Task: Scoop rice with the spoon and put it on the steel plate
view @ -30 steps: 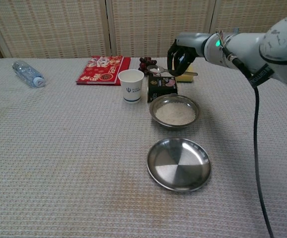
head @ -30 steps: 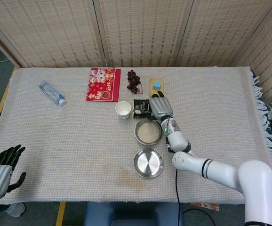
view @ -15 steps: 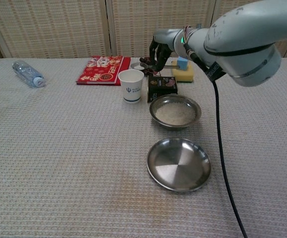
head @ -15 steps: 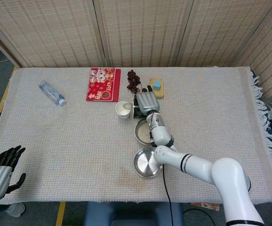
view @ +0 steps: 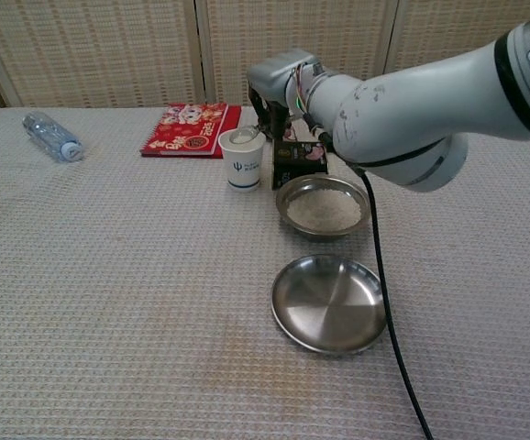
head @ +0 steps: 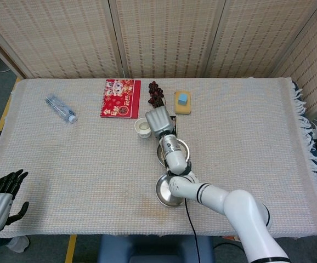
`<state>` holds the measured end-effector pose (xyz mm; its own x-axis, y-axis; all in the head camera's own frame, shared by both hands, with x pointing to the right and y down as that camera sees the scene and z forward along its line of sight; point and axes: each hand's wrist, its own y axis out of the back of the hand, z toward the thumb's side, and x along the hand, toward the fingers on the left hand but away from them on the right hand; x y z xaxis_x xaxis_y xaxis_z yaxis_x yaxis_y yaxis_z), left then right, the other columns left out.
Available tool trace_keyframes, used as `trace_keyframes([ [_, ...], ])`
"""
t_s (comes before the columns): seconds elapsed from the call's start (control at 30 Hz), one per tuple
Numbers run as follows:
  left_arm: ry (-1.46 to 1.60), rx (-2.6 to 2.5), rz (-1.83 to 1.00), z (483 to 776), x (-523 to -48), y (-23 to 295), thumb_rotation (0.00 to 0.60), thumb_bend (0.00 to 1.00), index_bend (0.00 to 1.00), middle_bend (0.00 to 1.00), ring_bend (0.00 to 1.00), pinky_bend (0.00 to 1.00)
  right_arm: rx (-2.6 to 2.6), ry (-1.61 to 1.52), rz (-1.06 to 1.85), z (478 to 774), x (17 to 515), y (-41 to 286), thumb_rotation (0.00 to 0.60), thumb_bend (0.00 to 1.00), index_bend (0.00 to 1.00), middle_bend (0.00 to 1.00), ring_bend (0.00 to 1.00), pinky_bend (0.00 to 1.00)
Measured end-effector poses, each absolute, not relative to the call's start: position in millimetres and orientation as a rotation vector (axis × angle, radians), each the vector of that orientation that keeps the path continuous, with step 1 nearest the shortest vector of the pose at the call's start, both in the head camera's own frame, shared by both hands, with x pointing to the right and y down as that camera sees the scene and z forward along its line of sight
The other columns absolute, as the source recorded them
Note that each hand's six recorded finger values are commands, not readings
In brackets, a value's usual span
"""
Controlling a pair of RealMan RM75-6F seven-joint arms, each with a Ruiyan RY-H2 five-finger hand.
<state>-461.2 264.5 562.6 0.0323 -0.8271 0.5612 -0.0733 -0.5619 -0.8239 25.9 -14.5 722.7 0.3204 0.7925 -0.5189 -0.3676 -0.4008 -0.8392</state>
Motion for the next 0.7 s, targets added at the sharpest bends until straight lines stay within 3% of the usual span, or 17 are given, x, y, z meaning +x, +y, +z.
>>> trace_keyframes([
  [0.7,0.929,-1.713,-1.57,557.4,-461.1,266.4,0.6,0.42,0.0,0.0,0.0,0.1,-0.744,-0.005,1.005,711.8,-13.8,10.6,0.6,0.38,0.94,0.56,0.14,0.02],
])
